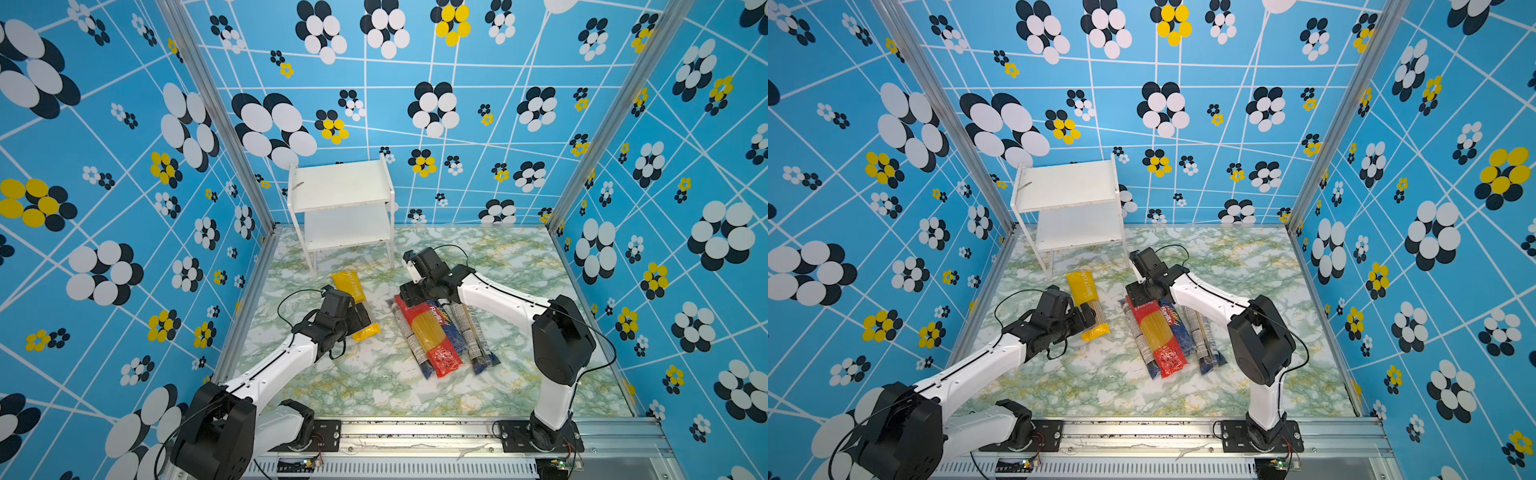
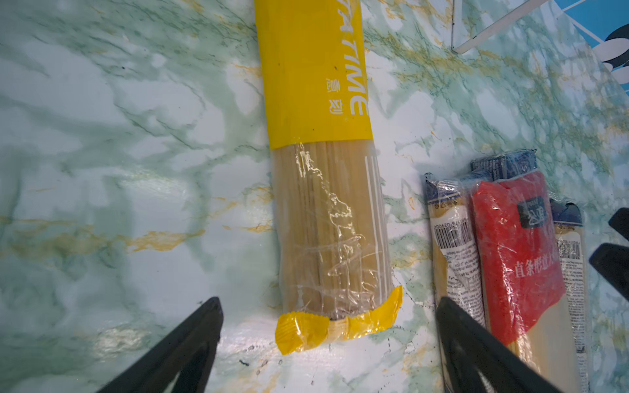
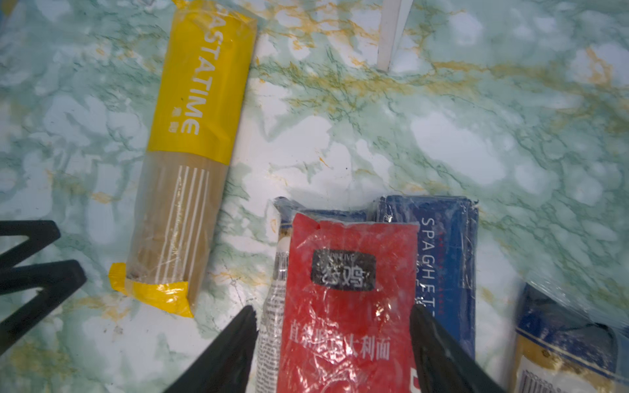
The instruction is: Place and organize the pasta boxes and bags onto the shelf
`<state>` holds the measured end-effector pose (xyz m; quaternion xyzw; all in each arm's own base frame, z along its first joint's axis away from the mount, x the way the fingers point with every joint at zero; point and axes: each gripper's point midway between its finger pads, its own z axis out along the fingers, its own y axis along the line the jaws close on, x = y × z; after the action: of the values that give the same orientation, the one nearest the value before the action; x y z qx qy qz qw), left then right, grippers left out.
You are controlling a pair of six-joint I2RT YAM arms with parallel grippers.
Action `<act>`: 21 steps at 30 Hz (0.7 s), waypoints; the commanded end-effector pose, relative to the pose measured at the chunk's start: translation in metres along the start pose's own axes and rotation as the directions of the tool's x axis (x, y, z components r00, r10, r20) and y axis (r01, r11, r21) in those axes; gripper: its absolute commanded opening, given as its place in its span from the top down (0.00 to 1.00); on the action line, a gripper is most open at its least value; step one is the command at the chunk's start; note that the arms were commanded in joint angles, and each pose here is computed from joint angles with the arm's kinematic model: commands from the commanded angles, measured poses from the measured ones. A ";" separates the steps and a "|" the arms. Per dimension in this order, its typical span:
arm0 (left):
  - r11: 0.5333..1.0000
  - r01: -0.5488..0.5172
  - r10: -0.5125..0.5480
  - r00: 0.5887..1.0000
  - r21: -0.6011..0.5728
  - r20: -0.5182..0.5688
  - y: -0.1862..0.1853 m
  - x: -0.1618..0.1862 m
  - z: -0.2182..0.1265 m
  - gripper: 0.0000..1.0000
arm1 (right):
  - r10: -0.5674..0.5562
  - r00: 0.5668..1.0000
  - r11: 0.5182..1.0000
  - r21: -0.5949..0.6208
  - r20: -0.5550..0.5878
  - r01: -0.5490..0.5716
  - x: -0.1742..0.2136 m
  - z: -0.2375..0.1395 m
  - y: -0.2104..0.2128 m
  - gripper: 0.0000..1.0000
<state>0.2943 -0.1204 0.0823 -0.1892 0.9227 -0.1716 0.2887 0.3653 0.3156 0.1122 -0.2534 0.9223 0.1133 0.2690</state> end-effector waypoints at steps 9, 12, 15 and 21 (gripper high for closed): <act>0.996 0.032 -0.032 0.999 -0.088 0.004 0.003 0.006 0.023 0.01 | -0.097 0.991 0.986 0.124 -0.092 0.108 0.046 -0.017 -0.032 0.25; 0.993 0.040 -0.041 0.999 -0.107 -0.002 0.005 0.008 0.029 0.01 | -0.090 0.992 0.988 0.120 -0.093 0.101 0.049 -0.015 -0.032 0.25; 0.993 0.031 -0.031 1.000 -0.116 -0.003 0.001 0.007 0.034 0.01 | -0.080 0.993 0.989 0.119 -0.088 0.090 0.050 -0.013 -0.032 0.25; 0.988 -0.011 0.011 1.000 -0.153 0.000 -0.005 0.006 0.040 0.01 | -0.073 0.993 0.989 0.118 -0.091 0.084 0.052 -0.011 -0.032 0.25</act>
<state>0.3060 -0.1356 0.0458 -0.2042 0.9363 -0.1160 0.2612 0.3391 0.2689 0.0870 -0.2850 0.9267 0.0392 0.2417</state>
